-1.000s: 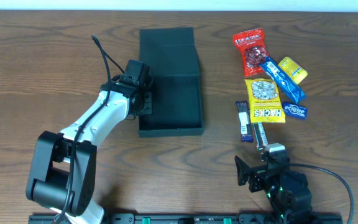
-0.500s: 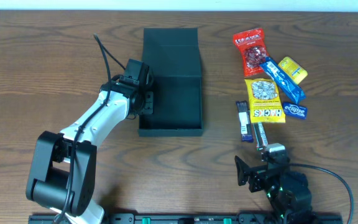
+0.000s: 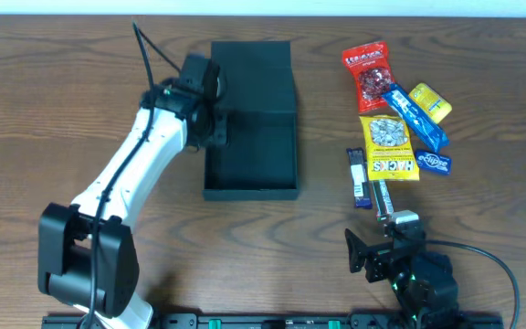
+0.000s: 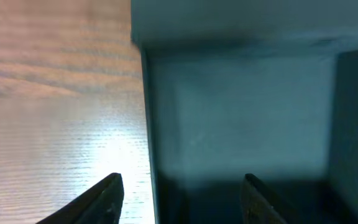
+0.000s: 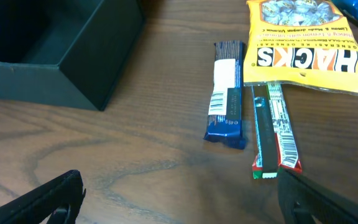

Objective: Pack container
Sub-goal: 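Push the box lid fully open and back with the left gripper, then retract the left arm and reach the right gripper to the red bag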

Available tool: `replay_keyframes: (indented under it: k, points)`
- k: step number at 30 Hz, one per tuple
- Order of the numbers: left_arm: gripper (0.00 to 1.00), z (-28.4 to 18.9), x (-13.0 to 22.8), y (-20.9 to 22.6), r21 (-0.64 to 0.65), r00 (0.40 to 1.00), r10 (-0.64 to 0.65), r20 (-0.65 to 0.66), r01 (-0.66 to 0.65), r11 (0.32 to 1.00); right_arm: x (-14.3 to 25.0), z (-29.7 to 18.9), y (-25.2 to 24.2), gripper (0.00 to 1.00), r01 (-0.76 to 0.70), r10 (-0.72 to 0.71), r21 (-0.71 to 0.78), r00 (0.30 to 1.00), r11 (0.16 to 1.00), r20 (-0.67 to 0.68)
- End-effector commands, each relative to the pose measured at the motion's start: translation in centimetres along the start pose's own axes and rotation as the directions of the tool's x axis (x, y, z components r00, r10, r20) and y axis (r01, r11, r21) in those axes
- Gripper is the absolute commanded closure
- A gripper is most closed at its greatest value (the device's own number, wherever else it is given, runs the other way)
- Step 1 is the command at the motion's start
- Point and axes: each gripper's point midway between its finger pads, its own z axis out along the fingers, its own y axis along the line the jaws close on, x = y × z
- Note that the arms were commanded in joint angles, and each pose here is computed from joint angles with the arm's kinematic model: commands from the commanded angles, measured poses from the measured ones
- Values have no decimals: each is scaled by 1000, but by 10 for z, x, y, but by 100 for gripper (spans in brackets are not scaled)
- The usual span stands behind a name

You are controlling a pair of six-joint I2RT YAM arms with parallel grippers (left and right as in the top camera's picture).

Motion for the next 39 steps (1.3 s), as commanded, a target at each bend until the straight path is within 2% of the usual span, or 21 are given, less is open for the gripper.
replay_keyframes:
  k: [1,6,7,8,12,14,15,18,22,27,34,39]
  points:
    - [34,-48,-28,-14,40,993,17,118,-22,999,0,0,-1,1,-10,10,2,1000,1000,2]
    - [25,-107,-40,-36,85,965,46,259,-70,994,0,0,-1,1,-10,10,2,1000,1000,2]
    - [9,-117,-38,-39,92,959,52,279,-81,992,0,0,-1,1,-10,10,2,1000,1000,2]
    - [5,-123,-37,-42,98,955,57,291,-89,991,0,0,-1,1,-10,10,2,1000,1000,2]
    - [5,-139,-24,-46,105,953,72,293,-107,989,-19,-1,4,1,-33,35,-19,996,999,81]
    - [5,-137,-15,-42,96,963,73,260,-101,990,-41,-4,14,1,-158,171,-93,973,983,153]
    - [5,-135,-9,-40,90,970,71,231,-94,992,-52,-8,29,1,-271,305,-206,940,940,155]
    - [5,-133,1,-36,80,979,70,189,-86,993,-48,-15,62,1,-423,459,-384,889,820,0]
    - [5,-132,5,-35,80,984,43,170,-58,995,-53,-18,66,1,-502,538,-411,842,761,-34]
    - [4,-132,0,-29,50,981,34,191,-44,998,-55,-20,69,1,-490,528,-427,848,760,-34]
    - [5,-139,-34,-6,12,951,-20,310,17,1000,-80,-17,67,1,-386,466,-439,881,811,86]
    - [5,-146,-76,37,1,897,-96,432,106,994,-108,3,51,1,-347,400,-304,907,887,131]
